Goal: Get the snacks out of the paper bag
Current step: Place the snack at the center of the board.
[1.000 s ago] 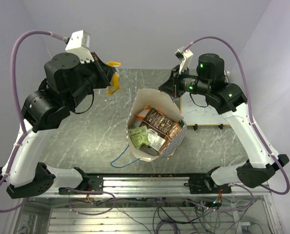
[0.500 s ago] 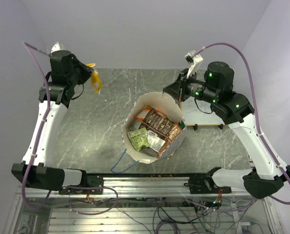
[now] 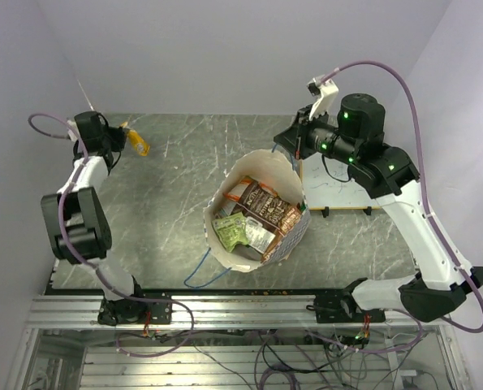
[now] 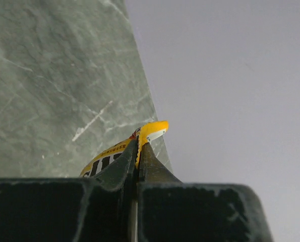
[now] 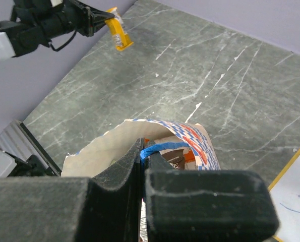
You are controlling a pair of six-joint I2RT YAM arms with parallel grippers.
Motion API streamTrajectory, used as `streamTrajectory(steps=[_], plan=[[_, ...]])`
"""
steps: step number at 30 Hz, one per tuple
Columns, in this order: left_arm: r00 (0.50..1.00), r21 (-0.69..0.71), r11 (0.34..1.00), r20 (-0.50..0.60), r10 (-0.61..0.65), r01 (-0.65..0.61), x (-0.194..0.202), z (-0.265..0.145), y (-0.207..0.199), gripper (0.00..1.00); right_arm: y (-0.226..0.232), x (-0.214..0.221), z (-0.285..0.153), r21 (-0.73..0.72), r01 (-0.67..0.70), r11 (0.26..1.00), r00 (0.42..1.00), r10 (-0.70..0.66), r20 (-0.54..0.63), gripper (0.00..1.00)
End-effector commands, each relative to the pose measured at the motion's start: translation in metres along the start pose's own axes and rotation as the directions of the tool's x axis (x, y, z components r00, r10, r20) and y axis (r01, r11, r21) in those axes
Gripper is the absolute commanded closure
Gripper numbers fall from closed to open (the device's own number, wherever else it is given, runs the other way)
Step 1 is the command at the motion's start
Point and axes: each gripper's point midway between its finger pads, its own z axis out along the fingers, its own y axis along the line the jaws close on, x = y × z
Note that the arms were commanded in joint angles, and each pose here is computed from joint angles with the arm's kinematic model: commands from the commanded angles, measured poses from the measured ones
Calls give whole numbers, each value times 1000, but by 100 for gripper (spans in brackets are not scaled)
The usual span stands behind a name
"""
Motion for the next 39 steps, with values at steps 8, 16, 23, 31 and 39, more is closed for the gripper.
streamTrajectory(steps=[8, 16, 23, 31, 39], plan=[[963, 86, 961, 35, -267, 263, -12, 96, 24, 93, -4, -15, 3, 48, -55, 997, 998, 52, 46, 100], [939, 7, 939, 22, -344, 344, 1, 119, 83, 93, -7, -18, 7, 66, -84, 994, 996, 81, 39, 100], [950, -117, 942, 28, -312, 313, -4, 114, 106, 58, -9, -9, 12, 69, -93, 993, 995, 91, 32, 100], [978, -209, 959, -43, -205, 192, -10, 87, 78, 8, -2, -4, 6, 26, -59, 998, 998, 59, 2, 100], [983, -311, 948, -141, -116, 67, -11, 32, 59, 0, 2, 8, 6, -24, 15, 1000, 999, -15, -31, 100]])
